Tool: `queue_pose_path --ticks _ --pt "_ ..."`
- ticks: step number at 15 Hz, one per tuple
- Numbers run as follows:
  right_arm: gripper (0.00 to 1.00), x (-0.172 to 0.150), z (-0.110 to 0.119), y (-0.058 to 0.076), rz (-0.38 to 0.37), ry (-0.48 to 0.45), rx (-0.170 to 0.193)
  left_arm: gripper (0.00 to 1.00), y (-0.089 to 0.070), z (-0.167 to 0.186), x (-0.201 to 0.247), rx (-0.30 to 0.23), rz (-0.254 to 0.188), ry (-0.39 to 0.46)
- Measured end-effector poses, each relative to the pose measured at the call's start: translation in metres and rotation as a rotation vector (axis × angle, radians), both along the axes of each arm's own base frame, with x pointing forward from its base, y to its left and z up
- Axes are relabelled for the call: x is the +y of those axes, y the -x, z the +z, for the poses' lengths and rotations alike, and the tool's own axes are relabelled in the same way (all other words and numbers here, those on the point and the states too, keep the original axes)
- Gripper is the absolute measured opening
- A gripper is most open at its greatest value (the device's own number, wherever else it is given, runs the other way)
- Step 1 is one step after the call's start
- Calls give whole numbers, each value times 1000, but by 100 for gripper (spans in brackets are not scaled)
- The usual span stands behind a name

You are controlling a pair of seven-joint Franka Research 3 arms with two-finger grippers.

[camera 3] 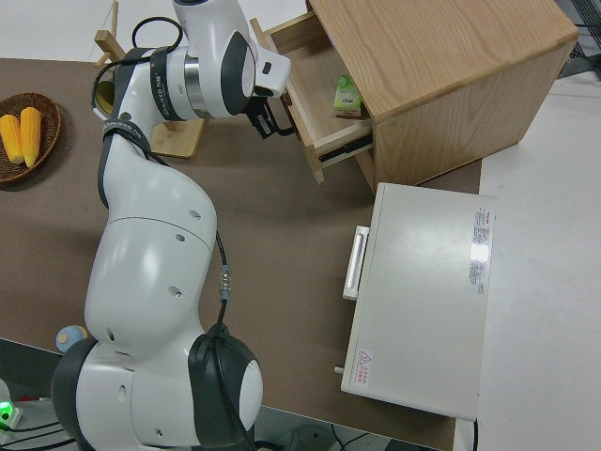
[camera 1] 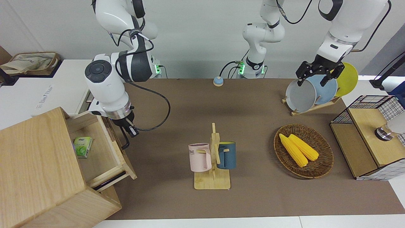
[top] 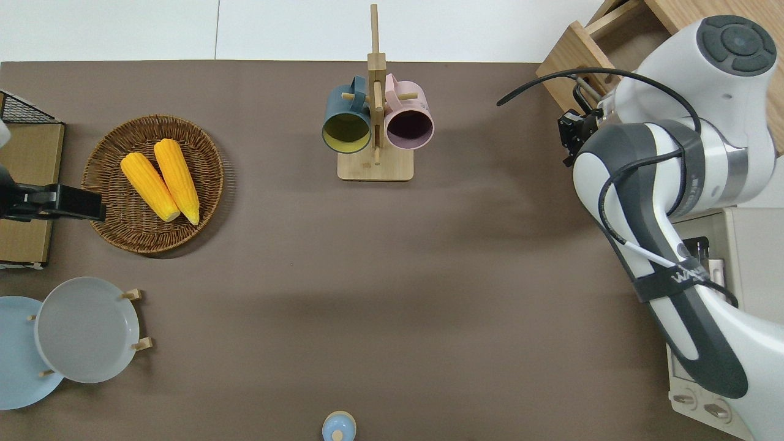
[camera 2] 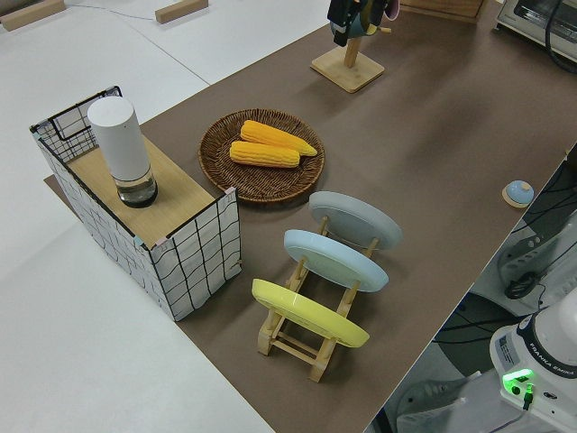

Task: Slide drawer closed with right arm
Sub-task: 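Push the drawer front with the right gripper away from the robot, then press the right gripper against the drawer until fully shut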

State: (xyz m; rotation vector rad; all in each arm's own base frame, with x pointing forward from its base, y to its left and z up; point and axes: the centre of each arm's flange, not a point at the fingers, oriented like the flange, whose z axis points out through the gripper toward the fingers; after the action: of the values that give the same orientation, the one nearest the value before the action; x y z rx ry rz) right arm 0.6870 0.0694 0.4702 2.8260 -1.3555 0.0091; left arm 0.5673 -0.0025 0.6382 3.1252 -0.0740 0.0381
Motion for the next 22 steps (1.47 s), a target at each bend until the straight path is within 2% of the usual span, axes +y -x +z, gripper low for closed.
queue_pose_path --ticks 3,9,12,16,22 --pt "1 -22 1 -3 17 0 -7 100 0 0 0 0 0 0" --pt "1 -66 4 -6 99 14 -21 100 0 0 0 0 0 0" --pt "1 -84 12 -9 139 23 -50 100 0 0 0 0 0 0" --pt "1 -102 21 -12 137 27 -84 100 0 0 0 0 0 0" --pt "1 -106 24 -11 127 -16 -94 100 0 0 0 0 0 0"
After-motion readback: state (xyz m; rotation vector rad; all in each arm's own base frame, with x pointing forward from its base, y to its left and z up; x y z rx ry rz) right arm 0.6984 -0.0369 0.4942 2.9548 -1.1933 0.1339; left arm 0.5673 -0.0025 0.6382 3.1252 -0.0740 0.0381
